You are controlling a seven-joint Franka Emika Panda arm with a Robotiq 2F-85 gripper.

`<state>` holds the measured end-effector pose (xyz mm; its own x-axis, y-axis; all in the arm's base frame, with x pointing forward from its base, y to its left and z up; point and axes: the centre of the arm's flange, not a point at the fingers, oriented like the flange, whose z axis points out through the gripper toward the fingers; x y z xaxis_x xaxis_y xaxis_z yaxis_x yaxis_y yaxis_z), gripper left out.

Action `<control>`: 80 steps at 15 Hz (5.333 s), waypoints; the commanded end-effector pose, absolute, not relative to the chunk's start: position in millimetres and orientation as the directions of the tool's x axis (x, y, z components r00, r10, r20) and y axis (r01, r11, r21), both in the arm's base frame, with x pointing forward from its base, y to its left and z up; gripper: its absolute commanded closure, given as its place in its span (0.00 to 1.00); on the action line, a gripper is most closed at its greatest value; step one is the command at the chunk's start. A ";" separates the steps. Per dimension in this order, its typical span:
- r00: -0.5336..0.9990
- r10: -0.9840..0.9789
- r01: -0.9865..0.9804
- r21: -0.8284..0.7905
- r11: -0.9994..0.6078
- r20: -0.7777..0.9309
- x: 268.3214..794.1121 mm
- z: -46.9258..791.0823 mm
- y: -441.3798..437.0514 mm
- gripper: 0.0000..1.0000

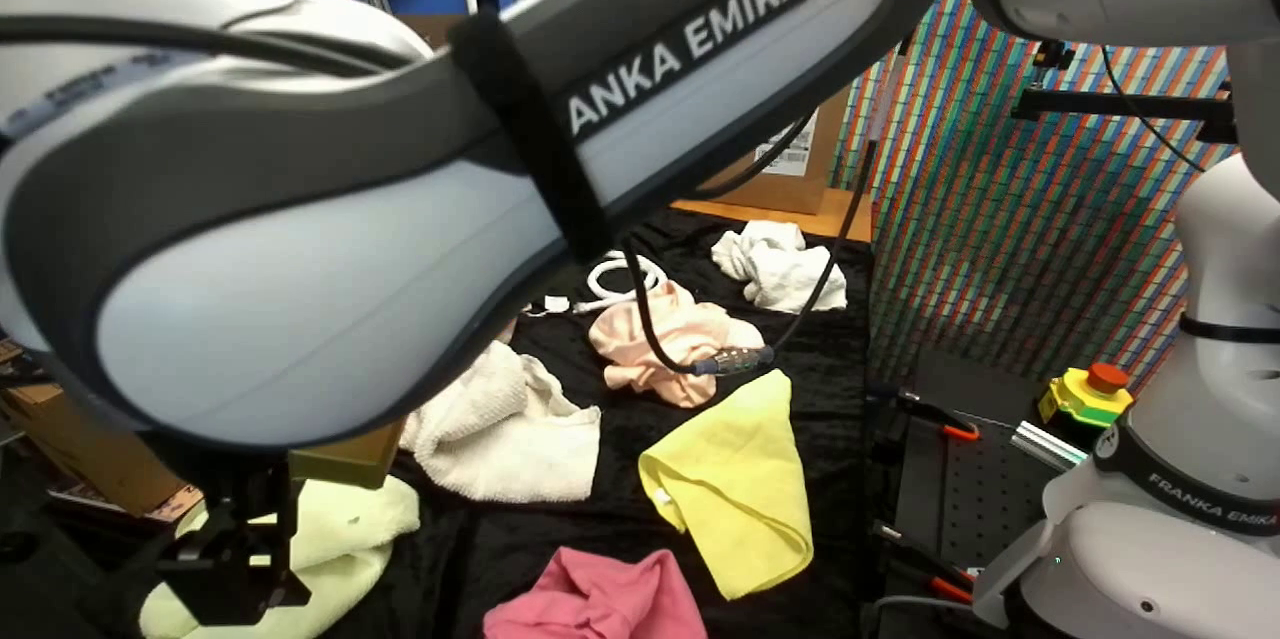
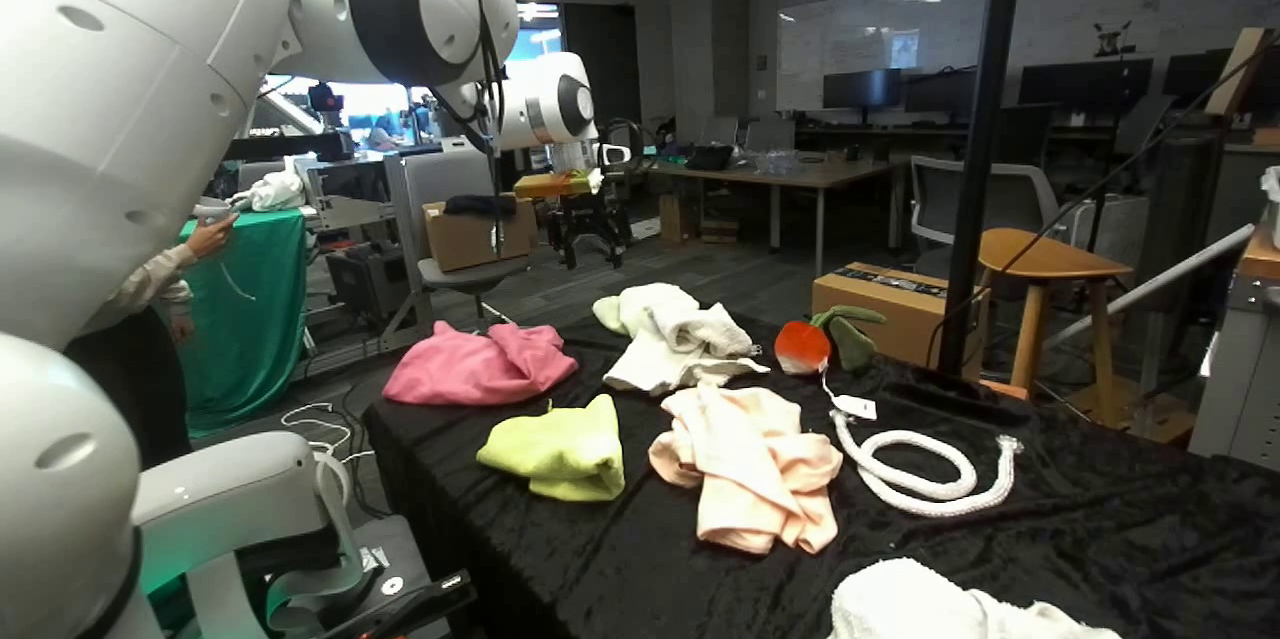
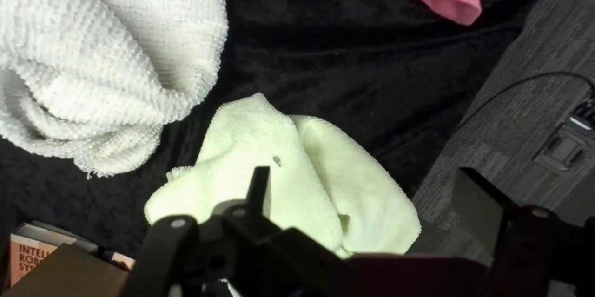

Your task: Pick up the clothes and toy from the table and stack them on each other.

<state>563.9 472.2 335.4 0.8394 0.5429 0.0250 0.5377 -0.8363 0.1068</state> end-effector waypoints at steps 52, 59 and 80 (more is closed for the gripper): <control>0.886 0.211 0.121 0.234 -0.965 0.412 609.9 421.5 407.5 0.94; 0.830 -0.026 -0.187 0.235 -0.954 0.557 588.9 499.7 302.8 0.94; 0.641 -0.555 -0.721 0.168 -0.672 0.530 592.9 469.8 12.8 0.97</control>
